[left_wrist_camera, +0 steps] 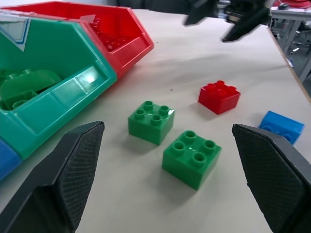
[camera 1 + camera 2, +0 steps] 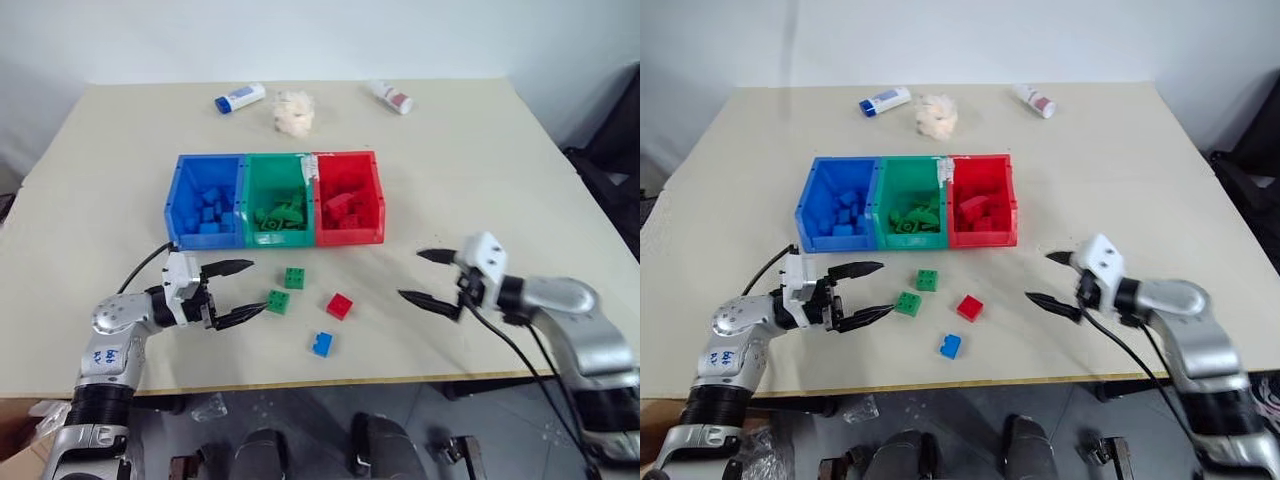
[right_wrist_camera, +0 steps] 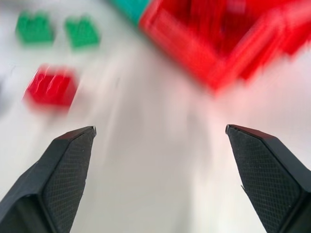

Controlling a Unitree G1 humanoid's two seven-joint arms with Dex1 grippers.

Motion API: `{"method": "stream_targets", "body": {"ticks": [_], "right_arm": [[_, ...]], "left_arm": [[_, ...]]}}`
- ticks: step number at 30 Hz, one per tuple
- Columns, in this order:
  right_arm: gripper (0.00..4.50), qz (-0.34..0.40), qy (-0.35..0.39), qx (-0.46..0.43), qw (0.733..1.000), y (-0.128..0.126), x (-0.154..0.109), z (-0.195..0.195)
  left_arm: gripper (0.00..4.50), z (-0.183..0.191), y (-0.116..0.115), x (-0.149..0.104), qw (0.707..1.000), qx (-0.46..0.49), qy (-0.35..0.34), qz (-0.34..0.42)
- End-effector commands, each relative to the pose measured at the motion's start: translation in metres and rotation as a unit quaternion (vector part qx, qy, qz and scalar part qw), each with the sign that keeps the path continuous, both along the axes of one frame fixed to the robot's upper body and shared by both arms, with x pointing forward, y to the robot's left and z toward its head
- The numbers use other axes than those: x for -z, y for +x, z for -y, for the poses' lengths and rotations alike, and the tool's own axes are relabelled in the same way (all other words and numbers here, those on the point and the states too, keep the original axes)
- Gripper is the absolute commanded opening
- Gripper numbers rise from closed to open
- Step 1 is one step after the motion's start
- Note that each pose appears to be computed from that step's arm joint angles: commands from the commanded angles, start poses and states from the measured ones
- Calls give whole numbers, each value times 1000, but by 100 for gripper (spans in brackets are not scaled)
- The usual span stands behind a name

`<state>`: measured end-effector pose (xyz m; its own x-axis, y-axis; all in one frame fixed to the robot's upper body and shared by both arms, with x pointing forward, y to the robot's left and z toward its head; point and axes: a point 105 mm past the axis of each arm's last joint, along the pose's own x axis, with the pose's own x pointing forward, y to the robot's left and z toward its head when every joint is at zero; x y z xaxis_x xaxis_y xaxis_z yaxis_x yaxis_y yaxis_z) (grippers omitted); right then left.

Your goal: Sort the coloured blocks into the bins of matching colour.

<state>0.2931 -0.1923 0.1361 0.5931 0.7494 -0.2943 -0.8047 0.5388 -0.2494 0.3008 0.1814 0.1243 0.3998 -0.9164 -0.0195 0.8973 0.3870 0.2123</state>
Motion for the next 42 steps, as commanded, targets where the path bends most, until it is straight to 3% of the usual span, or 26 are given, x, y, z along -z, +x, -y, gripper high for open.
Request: {"method": "stream_targets", "body": {"ticks": [1,6,14,22,32,41,42], "right_arm": [[448,25,0,1,1000,-12,-19,6],[448,11,-1,0,1000,-16,-16,1],[448,0,23,-63,998,6,-9,-61],[448,-10,13,-117,993,29,5,-115],[448,-45,-5,-155,987,19,24,-125],[448,-58,-15,-159,985,18,35,-129],[431,-56,-14,-156,986,18,34,-129]], "left_arm": [[450,-1,-1,-1,1000,6,2,7],[450,0,-1,1,1000,13,2,2],[450,6,0,0,1000,19,0,7],[450,3,-13,2,1000,4,-2,11],[450,-5,-30,10,1000,-23,-2,3],[450,0,-27,11,1000,-19,-6,3],[450,0,-27,11,1000,-19,-6,3]]}}
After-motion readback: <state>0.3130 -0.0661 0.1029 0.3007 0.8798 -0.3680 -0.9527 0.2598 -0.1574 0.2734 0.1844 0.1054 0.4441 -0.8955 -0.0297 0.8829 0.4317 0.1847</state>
